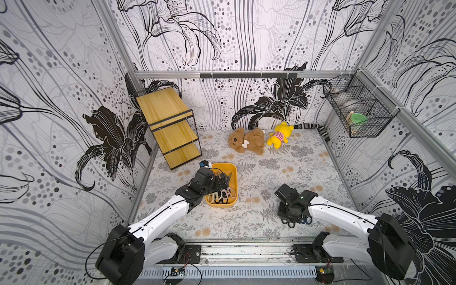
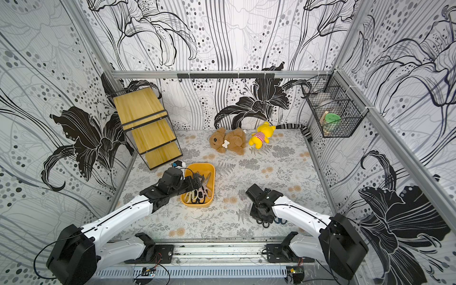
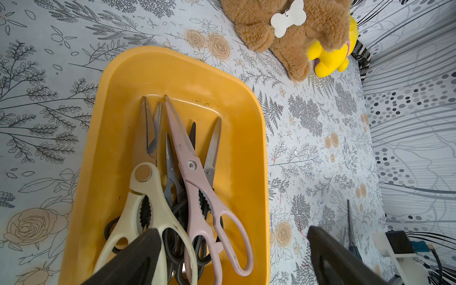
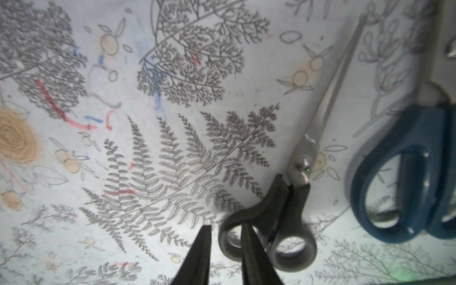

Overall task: Put the scissors into the storage box
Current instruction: Pick up the scissors from the center of the board.

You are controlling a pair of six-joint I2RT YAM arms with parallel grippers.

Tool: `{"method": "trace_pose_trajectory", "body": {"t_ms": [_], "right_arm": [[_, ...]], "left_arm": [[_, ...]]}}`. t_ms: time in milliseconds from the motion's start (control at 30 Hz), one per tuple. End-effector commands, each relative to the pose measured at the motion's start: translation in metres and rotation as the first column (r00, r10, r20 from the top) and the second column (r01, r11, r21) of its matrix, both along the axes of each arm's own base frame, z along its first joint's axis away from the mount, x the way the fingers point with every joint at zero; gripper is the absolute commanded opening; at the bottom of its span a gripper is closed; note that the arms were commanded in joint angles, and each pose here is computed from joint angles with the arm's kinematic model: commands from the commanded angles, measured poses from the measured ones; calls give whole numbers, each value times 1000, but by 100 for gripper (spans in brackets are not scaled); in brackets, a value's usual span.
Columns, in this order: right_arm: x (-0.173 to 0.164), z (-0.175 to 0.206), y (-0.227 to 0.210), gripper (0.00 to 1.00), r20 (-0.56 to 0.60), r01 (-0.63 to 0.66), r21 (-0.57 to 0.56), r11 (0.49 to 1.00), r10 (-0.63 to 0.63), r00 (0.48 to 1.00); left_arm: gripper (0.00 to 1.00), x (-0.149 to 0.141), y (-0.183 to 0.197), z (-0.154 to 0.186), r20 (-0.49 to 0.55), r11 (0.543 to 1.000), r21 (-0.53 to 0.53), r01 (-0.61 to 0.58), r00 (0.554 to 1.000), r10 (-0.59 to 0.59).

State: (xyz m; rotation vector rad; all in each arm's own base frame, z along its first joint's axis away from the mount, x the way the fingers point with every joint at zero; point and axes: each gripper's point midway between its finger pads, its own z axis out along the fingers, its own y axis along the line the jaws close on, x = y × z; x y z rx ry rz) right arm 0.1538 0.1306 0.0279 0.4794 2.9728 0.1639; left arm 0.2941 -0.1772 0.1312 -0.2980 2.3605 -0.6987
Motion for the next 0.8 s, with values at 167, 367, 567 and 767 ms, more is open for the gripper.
{"method": "trace_pose_trajectory", "body": {"t_ms": [167,367,567,767], "right_arm": [[-4,-12,-4,26,-29,30,-16,999,-30,999],[1,-21,2,26,-32,26,-16,1000,-26,999],[-1,-27,2,25,-43,30,-11,999,-31,999],[-8,-26,-4,25,-48,43,-15,999,-44,998]], "left_arm": [[97,-1,5,2,27,1000,26,-5,1000,5],[97,-1,6,5,34,1000,29,-10,999,9],[97,-2,10,6,39,999,39,-22,999,21],[97,-2,11,5,40,999,36,-29,999,27]]}}
